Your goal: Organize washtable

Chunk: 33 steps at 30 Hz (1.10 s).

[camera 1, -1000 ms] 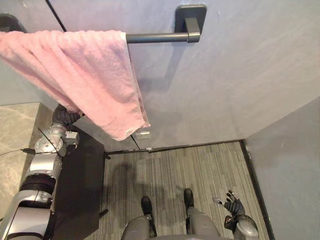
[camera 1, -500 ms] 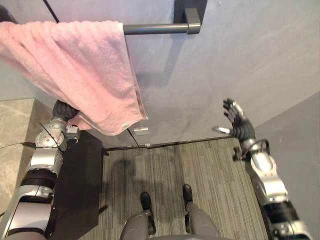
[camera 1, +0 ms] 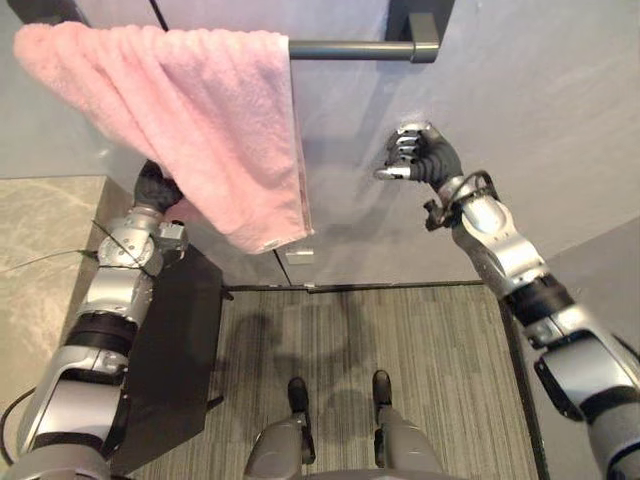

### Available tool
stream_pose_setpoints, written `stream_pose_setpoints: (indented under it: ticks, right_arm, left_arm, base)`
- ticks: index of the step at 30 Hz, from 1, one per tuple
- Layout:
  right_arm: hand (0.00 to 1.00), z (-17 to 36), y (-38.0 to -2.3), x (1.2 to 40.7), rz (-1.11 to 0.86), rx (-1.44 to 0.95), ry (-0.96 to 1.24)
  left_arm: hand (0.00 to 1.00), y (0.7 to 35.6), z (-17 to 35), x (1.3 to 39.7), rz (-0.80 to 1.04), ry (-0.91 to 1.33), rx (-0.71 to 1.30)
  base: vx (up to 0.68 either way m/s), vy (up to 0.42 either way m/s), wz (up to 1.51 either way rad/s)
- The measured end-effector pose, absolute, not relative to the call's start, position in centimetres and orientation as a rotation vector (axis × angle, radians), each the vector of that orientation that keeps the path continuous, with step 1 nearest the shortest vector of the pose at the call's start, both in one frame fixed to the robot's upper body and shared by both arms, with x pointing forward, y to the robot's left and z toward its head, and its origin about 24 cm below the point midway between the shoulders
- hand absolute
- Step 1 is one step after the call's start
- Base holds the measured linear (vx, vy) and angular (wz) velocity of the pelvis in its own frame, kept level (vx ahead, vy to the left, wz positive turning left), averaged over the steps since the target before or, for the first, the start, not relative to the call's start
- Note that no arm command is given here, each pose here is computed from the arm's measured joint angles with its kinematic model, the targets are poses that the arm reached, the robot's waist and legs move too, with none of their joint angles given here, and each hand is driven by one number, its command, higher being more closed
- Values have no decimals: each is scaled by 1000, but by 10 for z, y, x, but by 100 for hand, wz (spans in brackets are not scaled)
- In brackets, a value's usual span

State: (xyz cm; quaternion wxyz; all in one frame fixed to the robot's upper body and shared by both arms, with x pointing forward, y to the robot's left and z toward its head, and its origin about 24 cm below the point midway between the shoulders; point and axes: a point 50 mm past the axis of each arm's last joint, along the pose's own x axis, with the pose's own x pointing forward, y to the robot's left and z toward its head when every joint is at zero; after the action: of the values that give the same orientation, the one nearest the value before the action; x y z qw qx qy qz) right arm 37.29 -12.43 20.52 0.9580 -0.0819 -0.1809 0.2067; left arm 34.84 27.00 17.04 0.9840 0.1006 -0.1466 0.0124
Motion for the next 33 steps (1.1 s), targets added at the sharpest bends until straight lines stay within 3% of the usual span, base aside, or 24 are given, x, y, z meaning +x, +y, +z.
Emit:
stream_pose_setpoints:
  ticks: [11, 16, 23, 24, 33]
  right_arm:
    - [0, 239, -60, 390, 504, -47, -357]
    - [0, 268, -18, 384, 539, 16, -410]
    - [0, 274, 11, 377, 579, 6, -425]
    - [100, 272, 12, 377, 577, -4, -422]
    - [100, 270, 3, 383, 518, -90, -435]
  left_arm:
    - [100, 244, 170, 358, -19, -311, 138]
    - [100, 232, 168, 367, -23, -294, 126]
    - [100, 223, 167, 373, -24, -287, 96]
    - [100, 221, 167, 374, -26, -287, 89]
    - [100, 214, 168, 376, -25, -292, 68]
  base:
    - [-61, -14, 9]
    - [-21, -35, 17]
    - [43, -21, 9]
    - [65, -14, 7]
    - [30, -11, 7]
